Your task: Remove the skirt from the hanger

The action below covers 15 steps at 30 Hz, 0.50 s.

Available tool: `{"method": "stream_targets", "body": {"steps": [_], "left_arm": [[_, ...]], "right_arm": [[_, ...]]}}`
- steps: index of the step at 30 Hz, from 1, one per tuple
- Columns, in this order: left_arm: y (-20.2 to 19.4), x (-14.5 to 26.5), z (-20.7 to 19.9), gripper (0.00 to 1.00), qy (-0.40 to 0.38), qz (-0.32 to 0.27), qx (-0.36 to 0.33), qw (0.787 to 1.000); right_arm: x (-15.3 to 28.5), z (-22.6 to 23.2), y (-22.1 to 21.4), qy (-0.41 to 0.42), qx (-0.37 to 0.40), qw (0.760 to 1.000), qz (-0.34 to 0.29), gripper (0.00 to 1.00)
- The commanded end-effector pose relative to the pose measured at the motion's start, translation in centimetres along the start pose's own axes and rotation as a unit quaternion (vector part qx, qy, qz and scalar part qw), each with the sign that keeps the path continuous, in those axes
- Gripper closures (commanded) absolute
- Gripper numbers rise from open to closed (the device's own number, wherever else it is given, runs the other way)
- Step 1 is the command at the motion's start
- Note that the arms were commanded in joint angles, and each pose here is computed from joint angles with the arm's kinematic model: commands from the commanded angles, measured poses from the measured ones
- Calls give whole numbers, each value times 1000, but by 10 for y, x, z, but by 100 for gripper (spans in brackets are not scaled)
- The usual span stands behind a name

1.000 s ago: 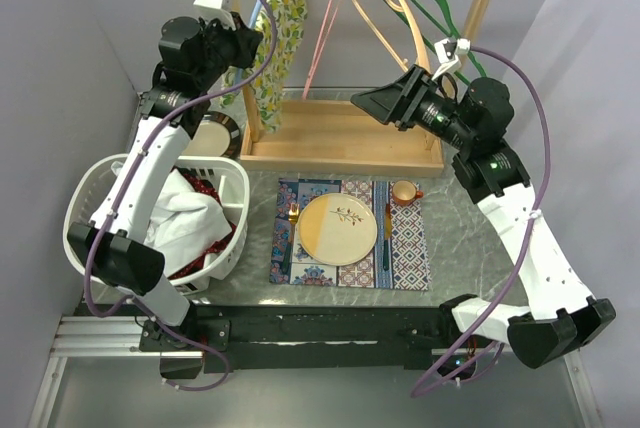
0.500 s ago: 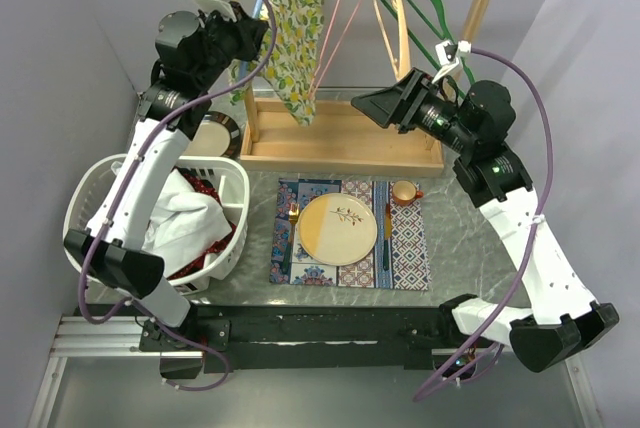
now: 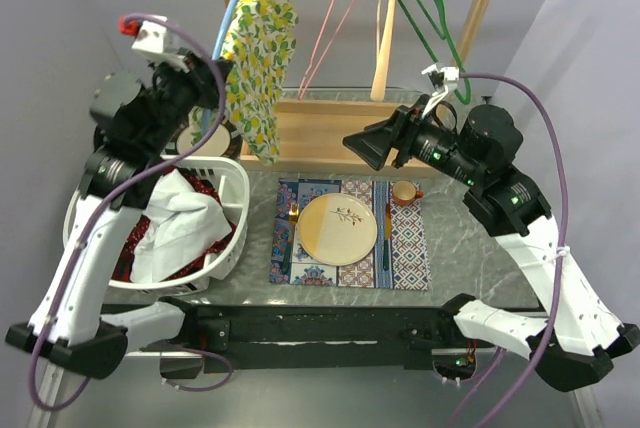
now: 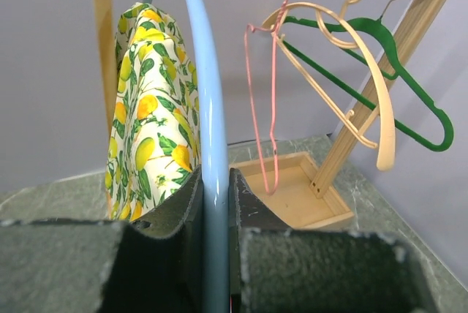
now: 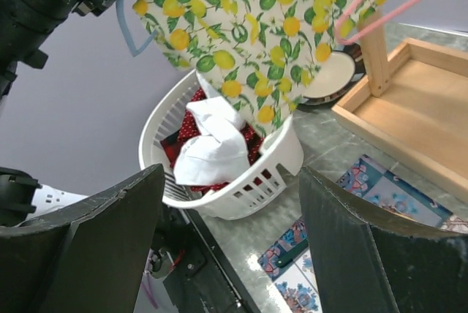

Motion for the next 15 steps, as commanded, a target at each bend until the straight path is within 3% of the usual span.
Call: {"method": "stream_targets", "body": {"steps": [1,4,9,15], "left_arm": [[29,40,-9,99,12,-51,9,999],[31,68,-3,99,46,-57,19,997],[27,103,3,99,82,-45,38,995],[23,137,7,99,108,-41,53,992]], "right_arm": [[-6,20,11,8,17,999,-27,20],[-15,28,13,2,19,999,-31,20],[-38,80,17,51,42,997,-41,18],[-109,138,-9,88,70,993,-30,10]]}}
Point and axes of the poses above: each gripper's point midway between its finger pads, its own x axis back along the fingers, its own z axis along the line the jaws close on, y = z × x, the point moved 4 cm from there along x, back along the fingers, and after that the axes turned 15 degrees about x, right-handed, at the moved point
